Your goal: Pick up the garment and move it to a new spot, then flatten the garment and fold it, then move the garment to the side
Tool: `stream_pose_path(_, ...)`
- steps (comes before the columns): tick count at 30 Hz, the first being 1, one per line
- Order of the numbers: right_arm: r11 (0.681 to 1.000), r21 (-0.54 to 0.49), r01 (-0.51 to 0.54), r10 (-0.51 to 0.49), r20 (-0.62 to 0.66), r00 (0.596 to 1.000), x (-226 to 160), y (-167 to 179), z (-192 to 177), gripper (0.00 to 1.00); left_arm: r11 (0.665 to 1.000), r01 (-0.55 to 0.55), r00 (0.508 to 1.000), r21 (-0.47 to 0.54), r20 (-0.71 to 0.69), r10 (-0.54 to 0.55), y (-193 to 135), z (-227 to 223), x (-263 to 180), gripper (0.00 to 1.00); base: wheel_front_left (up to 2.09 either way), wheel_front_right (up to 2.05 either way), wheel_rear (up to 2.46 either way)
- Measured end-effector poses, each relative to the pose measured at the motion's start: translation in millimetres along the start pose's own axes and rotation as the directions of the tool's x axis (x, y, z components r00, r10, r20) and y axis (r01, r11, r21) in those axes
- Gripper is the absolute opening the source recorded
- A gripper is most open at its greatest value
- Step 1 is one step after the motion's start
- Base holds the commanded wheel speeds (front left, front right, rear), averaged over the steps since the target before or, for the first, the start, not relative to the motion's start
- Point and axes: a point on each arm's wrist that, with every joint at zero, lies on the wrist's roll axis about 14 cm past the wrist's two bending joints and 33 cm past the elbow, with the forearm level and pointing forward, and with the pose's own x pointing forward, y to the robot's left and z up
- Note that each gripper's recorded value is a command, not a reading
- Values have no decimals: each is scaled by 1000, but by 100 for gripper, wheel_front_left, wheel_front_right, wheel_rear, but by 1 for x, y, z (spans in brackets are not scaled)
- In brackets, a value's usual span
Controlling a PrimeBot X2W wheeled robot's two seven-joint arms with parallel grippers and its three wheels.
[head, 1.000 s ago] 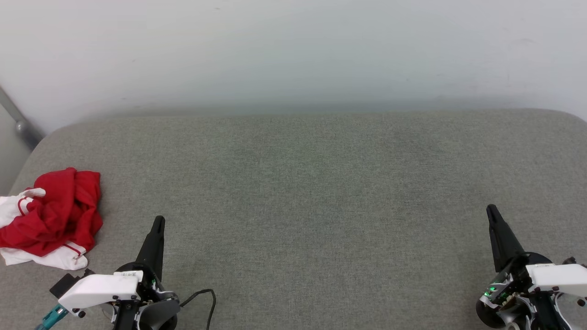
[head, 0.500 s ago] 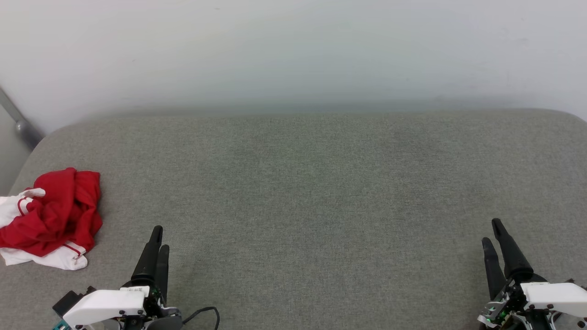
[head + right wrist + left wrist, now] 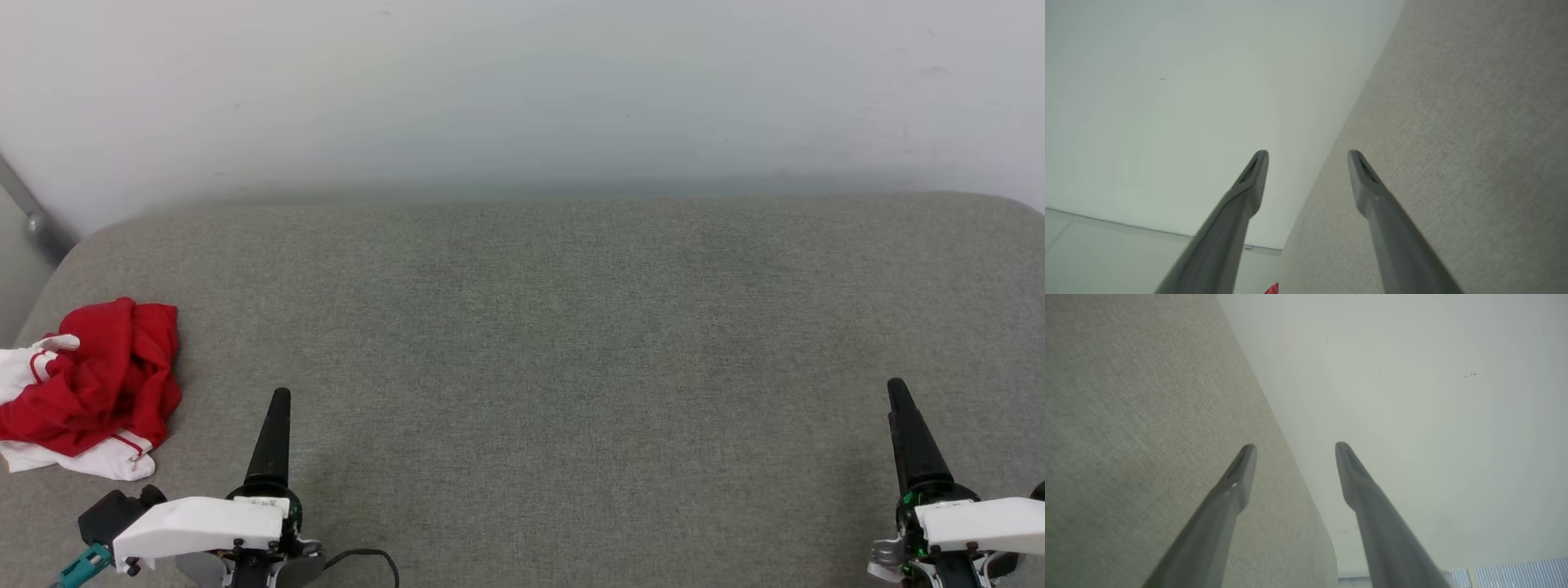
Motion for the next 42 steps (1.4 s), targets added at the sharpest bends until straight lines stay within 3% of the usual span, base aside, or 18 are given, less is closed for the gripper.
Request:
stream_pose_path(8,984,-177,-31,32,5,999,-2,10,0,100,986,-5,1000,165,-3,6,-5,-6,0,100,0,0,0)
stream_pose_path(13,954,-297,-47,46,-8,999,-5,13,-4,100,962,-13,1000,273,2,13,-5,-9,-1,100,0,0,0)
stream_pose_path(26,846,-525,-95,95,-27,995,-8,25,-12,100,856,-29,1000,516,20,22,-5,-15,-5,100,0,0,0)
stream_pose_path(42,706,-697,-125,134,-41,990,-14,32,-16,100,716,-3,999,698,33,-29,-15,-19,-9,100,0,0,0)
